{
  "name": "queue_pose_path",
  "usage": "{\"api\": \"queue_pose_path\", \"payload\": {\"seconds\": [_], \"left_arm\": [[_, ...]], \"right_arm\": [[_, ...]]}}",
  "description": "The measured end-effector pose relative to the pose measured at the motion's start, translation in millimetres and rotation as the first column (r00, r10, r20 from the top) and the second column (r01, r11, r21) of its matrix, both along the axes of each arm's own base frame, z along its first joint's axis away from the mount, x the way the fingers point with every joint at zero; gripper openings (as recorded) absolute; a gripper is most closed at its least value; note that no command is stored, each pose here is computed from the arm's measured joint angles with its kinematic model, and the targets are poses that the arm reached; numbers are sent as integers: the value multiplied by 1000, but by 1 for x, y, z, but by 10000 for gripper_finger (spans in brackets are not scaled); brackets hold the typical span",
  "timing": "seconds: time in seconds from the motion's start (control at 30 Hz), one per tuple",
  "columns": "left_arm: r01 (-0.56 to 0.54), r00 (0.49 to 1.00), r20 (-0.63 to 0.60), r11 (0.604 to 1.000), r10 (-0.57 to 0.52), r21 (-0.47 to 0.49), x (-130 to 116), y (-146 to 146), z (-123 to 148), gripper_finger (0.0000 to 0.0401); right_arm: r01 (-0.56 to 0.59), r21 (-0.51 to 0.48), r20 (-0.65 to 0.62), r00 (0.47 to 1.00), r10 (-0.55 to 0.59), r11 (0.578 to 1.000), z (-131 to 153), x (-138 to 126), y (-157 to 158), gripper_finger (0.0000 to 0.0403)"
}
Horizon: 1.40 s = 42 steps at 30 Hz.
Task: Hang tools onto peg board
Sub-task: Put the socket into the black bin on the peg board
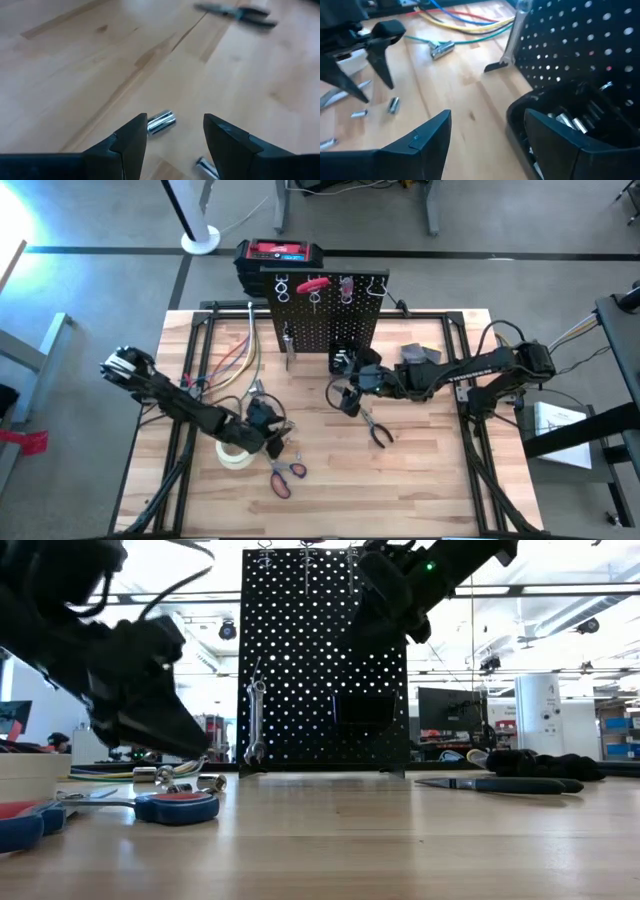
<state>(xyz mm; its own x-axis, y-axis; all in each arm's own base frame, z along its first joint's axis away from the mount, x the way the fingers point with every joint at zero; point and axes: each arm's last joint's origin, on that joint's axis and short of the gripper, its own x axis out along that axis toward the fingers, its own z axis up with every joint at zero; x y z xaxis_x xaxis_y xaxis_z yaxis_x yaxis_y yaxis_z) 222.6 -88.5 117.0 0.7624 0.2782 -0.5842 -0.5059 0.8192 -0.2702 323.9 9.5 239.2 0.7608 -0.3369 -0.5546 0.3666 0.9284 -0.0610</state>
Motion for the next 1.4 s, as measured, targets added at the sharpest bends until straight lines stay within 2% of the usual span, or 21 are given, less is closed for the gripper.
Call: {"api": "queue_pose_path", "payload": {"seconds": [0.27, 0.33, 0.5, 0.6, 0.73, 0.9, 1.13, 1.4], "left_arm": [[-113, 978, -177, 993, 114, 16, 17, -5, -16, 185], [-165, 970, -183, 986, 162, 0, 21, -5, -16, 185], [-201, 967, -155, 979, 204, 34, 34, -7, -13, 190], [-208, 968, -120, 973, 219, 95, 44, -10, -4, 207], [-231, 959, -136, 964, 248, 131, 54, -9, 3, 238], [-265, 941, -193, 960, 278, 92, 67, -7, 0, 274], [-454, 825, -346, 889, 446, 65, 66, -1, -9, 293], [-443, 835, -348, 896, 426, 33, 79, -16, -4, 292]], "right_arm": [[-43, 0, 8, 999, 43, 999, 0, -3, 28, 254], [-40, -20, 13, 999, 40, 999, 0, -4, 36, 253], [-46, -43, 20, 999, 47, 998, 1, -8, 52, 247], [-52, -33, 16, 998, 53, 998, 1, -10, 57, 246], [-47, -31, -19, 999, 46, 998, -1, -15, 62, 245], [1, -52, -55, 998, -4, 999, -3, -23, 66, 245], [10, -55, -78, 997, -14, 998, -3, -27, 67, 245], [20, -63, -70, 997, -24, 998, -1, -29, 66, 245]]}}
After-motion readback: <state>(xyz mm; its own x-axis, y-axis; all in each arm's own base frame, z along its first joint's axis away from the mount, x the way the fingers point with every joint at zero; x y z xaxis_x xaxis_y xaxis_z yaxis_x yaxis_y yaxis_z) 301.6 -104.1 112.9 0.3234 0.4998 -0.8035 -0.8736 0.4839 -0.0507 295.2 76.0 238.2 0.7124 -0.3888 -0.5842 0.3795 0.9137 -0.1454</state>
